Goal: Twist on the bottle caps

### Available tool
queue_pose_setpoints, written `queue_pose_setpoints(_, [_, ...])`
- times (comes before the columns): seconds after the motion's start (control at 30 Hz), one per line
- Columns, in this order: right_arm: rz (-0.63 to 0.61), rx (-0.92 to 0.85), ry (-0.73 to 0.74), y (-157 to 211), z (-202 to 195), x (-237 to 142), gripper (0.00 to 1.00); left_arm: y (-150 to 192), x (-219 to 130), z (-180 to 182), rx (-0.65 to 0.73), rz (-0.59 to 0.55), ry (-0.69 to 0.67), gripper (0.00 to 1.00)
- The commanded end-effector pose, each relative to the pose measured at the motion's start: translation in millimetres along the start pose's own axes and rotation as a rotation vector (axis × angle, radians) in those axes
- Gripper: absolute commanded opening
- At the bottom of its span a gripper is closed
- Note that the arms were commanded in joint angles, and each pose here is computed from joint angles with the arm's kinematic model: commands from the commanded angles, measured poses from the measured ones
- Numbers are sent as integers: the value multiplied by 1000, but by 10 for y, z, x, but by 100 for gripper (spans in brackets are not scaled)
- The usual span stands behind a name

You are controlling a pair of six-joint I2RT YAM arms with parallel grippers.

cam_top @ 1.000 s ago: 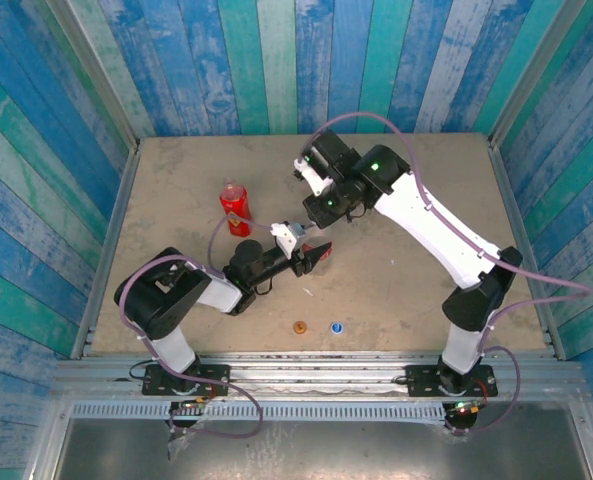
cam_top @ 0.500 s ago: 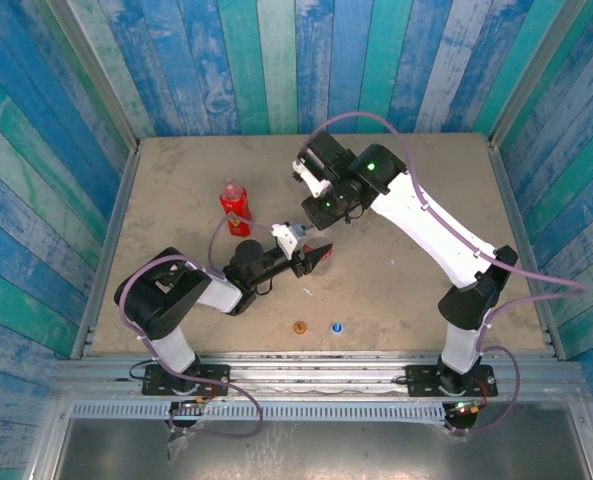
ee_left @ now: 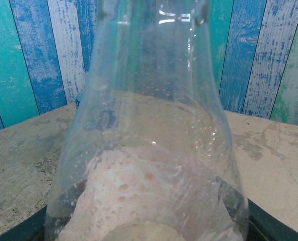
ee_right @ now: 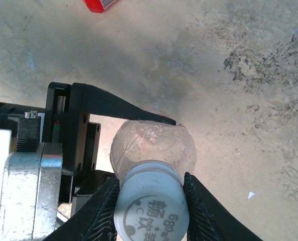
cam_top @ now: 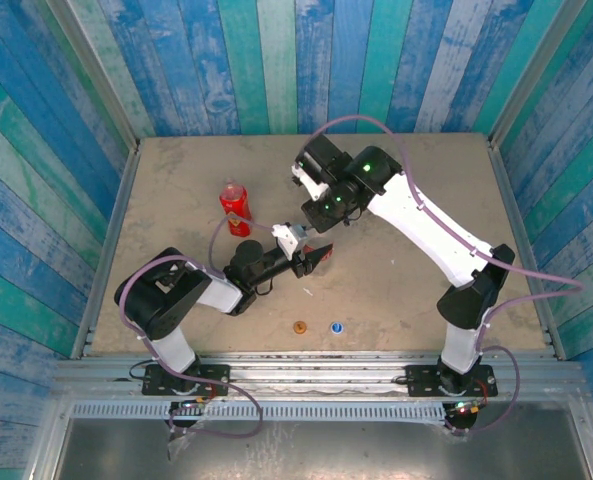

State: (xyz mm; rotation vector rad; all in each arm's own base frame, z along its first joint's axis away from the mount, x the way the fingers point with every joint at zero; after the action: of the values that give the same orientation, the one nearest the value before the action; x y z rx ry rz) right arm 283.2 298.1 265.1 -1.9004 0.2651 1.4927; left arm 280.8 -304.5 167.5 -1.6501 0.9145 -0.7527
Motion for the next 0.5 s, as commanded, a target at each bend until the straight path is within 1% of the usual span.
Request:
queue_pose_setpoints(0.0, [87, -9, -21, 161, 80, 106, 37, 185, -45, -35, -28, 88, 5, 63])
queue_pose_setpoints(0.1, [79, -11, -21, 148, 79, 95, 41, 188, -44, -36, -28, 88, 6, 63])
queue_pose_setpoints(0.13, [74, -12, -21, 141, 81, 81, 45, 193, -44, -33, -29, 89, 5, 63])
queue_pose_setpoints(0.17, [67, -10, -19, 136, 75, 65, 51, 195, -45, -33, -32, 88, 5, 63])
queue_pose_setpoints(0.2, [62, -12, -18, 135, 73, 50, 55, 196, -46, -37, -34, 88, 6, 63])
queue_pose_setpoints(0.33, [31, -13, -22, 121, 76, -24, 65, 189, -42, -33, -34, 85, 7, 63])
queue_pose_setpoints(0.47, [-25, -34, -49, 101, 125, -187, 73, 174, -57, -14, -36, 83, 1, 63])
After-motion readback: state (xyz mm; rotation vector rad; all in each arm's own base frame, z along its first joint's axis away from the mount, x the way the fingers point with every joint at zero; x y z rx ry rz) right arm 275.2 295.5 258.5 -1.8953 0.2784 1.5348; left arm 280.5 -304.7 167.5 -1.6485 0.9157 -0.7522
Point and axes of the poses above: each hand's point on the last joint's axis, 136 mm out from that joint toward the fingers, its own x axis out along the fingers, its own z axis along the line the jaws close on, y = z × x, the point moved 1 cm from there along -x, back along the fingers, and after that the axes turned 14 degrees about -x, right-handed, at the moved point
